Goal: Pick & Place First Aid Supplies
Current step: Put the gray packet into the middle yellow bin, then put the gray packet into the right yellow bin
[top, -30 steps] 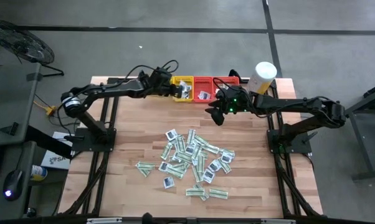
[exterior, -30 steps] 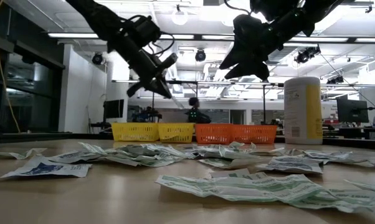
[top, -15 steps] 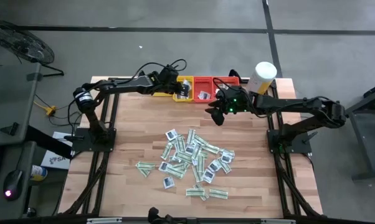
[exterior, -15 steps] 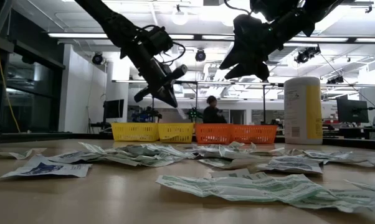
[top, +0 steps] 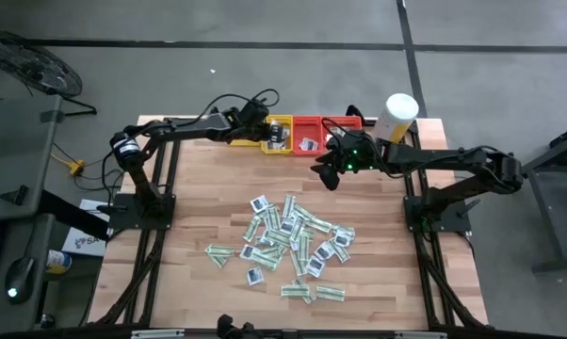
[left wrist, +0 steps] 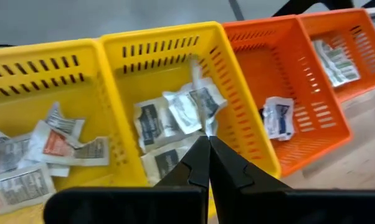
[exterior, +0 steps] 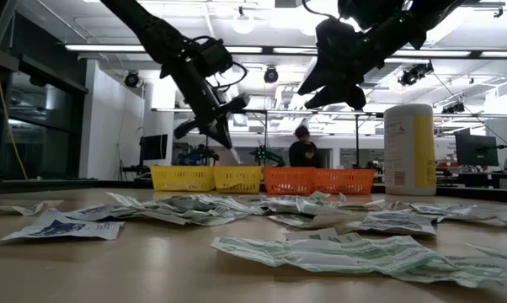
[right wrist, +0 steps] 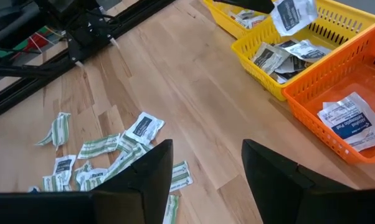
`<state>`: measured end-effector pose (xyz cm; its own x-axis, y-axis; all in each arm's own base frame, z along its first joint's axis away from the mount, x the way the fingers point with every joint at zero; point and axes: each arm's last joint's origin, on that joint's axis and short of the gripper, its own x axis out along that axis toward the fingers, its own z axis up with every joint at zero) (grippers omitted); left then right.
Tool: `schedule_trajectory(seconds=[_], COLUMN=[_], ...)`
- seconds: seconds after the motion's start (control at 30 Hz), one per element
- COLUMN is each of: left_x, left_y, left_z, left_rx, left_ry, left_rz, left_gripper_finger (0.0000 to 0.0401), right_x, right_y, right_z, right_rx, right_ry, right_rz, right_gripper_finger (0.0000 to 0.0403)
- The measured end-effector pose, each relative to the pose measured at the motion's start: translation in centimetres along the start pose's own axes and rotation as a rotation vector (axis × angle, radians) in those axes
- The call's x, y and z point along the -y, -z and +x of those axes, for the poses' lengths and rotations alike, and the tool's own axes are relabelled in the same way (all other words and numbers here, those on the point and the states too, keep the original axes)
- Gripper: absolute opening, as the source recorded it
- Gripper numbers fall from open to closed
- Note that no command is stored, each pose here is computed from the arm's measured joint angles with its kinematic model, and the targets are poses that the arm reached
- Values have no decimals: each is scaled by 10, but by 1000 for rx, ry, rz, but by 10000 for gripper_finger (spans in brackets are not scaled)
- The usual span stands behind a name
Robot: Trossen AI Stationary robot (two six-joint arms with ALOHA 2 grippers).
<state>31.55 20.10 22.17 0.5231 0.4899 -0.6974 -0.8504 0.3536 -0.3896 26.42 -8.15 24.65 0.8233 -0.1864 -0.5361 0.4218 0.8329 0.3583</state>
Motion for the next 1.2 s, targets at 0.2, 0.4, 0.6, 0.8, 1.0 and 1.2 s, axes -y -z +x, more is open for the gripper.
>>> schedule_trajectory(seconds=[0.2, 0.4, 0.6, 0.8, 1.0, 1.2], left_x=[1, 1, 1, 2, 2, 3], left_y=[0, 0, 0, 1, 1, 13], left_z=[0, 0, 0, 0, -2, -21], left_rx=[-10, -13, -14, -33, -59, -196], left_ry=[22, 25, 26, 51, 82, 71], left_rz=[-4, -5, -3, 37, 70, 168], left_gripper_finger=[0, 0, 1, 44, 112, 125], right_x=[1, 1, 1, 1, 1, 1], right_y=[0, 0, 0, 0, 0, 0], right_z=[0, 0, 0, 0, 0, 0], right_rx=[7, 13, 13, 13, 13, 13], right_ry=[20, 32, 32, 32, 32, 31], right_rz=[0, 0, 18, 18, 19, 48], right_gripper_finger=[184, 185, 186, 186, 186, 186])
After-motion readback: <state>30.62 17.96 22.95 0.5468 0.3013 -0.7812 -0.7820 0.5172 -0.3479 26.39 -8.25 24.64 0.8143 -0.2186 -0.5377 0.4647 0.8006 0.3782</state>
